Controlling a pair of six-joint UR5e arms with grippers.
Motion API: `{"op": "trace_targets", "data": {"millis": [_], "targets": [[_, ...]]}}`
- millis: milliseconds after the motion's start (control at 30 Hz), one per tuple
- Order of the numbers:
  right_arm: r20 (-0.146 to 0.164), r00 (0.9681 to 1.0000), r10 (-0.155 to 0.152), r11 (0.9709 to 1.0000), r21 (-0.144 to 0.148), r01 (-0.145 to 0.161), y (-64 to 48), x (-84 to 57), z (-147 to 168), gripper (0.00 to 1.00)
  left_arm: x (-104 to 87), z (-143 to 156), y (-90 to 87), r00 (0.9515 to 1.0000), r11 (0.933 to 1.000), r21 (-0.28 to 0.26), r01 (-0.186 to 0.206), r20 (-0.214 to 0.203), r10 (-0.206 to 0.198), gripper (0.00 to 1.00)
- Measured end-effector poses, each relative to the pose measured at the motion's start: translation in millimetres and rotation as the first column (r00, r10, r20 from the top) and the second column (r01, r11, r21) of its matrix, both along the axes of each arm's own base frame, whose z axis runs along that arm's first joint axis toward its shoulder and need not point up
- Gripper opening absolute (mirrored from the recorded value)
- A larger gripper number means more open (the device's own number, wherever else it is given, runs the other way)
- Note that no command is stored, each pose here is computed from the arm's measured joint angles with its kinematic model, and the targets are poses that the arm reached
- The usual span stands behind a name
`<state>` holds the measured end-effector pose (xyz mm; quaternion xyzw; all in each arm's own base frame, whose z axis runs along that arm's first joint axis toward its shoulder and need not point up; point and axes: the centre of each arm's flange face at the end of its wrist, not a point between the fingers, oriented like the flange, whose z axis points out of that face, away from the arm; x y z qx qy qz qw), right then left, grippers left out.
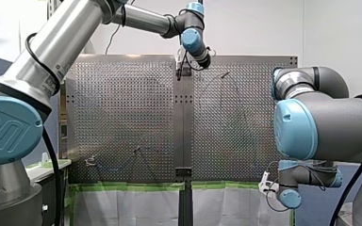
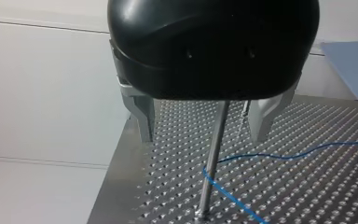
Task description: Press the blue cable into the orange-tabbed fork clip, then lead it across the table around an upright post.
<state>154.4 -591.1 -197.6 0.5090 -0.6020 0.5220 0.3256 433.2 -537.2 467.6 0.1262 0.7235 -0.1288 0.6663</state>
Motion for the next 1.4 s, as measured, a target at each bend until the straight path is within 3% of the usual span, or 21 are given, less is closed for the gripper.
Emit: {"op": "trace_targets", "data": {"millis": [200,400,567,833,1033,1267,1400], "targets": [[0.0,1.0,0.0,1.0,0.0,0.0,-0.1,0.0,0,0.0,-12.1,4,5.0,0.9999,0.9999,-0.01,0.0,0.012,0.0,1.0],[0.0,1.0,0.0,1.0,0.0,0.0,-0.1,0.0,0,0.0,-21.8,19,16.9,0.999,0.9979,-0.066,-0.001,0.044,0.004,1.0],[0.0,1.0,0.0,1.0,0.0,0.0,0.0,0.0,0,0.0,-31.0,32,27.6,0.9978,0.9912,-0.132,0.0,0.066,0.008,1.0],[0.0,1.0,0.0,1.0,-0.001,0.0,-0.3,0.0,0,0.0,-45.5,50,44.9,0.9931,0.9809,-0.194,0.015,0.117,0.008,1.0],[0.002,1.0,0.007,1.0,-0.001,-0.007,-0.1,1.0,0,0.0,-60.8,63,56.9,0.9884,0.9639,-0.263,0.045,0.152,-0.004,1.0],[0.003,0.9999,0.013,0.9999,0.0,-0.013,0.5,2.8,0,0.0,-77.0,77,71.7,0.9834,0.9351,-0.348,0.067,0.181,-0.003,1.0],[0.003,0.9999,0.016,0.9999,0.0,-0.016,0.9,4.3,0,0.0,-86.1,83,80.0,0.9789,0.9235,-0.375,0.08,0.204,-0.001,1.0]]}}
